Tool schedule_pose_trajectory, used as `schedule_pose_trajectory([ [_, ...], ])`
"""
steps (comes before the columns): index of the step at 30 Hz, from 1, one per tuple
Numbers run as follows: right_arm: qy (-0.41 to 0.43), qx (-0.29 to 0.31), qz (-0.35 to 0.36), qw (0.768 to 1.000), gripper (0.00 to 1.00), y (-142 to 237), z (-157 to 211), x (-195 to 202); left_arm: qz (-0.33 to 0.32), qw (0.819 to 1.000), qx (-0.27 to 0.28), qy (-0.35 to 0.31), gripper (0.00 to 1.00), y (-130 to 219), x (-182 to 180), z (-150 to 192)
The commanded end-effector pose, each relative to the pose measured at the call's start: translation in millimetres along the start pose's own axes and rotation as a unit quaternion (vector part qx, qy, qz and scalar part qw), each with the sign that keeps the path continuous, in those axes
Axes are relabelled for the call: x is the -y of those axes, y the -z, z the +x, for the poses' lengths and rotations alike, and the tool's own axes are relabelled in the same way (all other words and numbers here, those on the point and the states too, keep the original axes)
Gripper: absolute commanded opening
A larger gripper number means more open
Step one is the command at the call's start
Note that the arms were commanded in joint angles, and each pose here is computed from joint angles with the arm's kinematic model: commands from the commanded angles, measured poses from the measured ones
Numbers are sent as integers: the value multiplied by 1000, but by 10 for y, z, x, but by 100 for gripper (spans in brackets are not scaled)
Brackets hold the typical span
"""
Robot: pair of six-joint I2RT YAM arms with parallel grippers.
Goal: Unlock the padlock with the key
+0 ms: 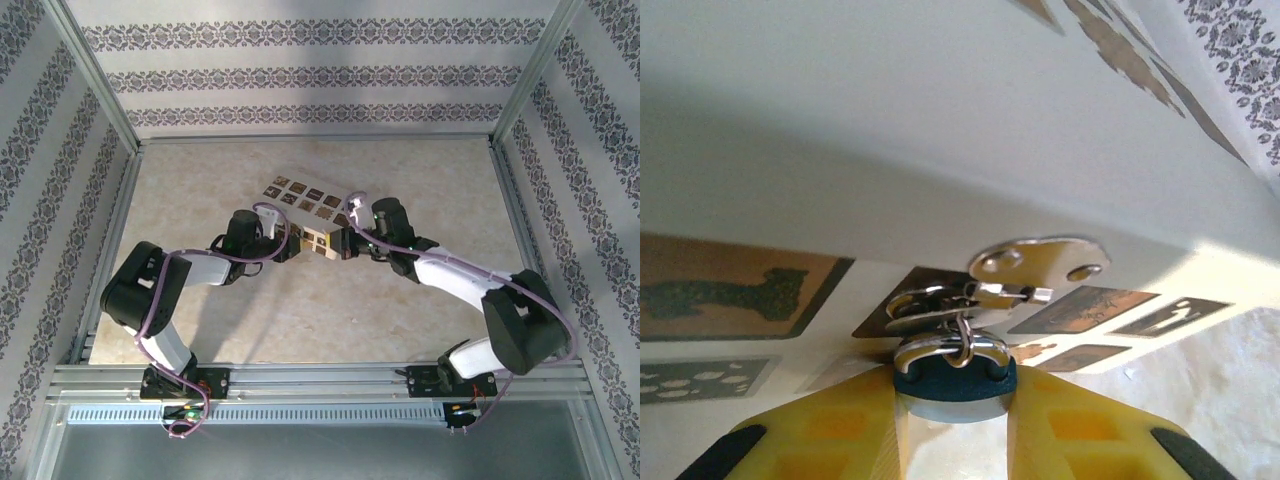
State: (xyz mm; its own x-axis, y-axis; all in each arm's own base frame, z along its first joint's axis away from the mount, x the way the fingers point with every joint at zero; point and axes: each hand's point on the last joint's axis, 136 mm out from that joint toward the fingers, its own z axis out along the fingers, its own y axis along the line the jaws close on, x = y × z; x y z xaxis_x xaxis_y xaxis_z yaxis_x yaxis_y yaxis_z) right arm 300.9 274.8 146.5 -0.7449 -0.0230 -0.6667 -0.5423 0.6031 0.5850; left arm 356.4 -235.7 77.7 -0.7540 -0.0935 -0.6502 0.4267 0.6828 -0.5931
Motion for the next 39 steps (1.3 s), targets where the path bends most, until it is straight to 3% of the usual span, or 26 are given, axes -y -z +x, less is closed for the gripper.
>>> schedule_pose_trajectory([
  [1,71,-15,16,997,0,31,297,-45,14,1000,-18,18,26,48,220,-56],
  [15,170,-43,56,983,0,-171,828,-43,20,995,-67,73,24,90,538,-131],
  [26,178,-11,81,981,0,-361,695,64,16,992,-85,96,24,76,564,-121],
  [39,147,24,62,987,0,-554,499,58,13,991,-84,104,24,51,554,-125],
])
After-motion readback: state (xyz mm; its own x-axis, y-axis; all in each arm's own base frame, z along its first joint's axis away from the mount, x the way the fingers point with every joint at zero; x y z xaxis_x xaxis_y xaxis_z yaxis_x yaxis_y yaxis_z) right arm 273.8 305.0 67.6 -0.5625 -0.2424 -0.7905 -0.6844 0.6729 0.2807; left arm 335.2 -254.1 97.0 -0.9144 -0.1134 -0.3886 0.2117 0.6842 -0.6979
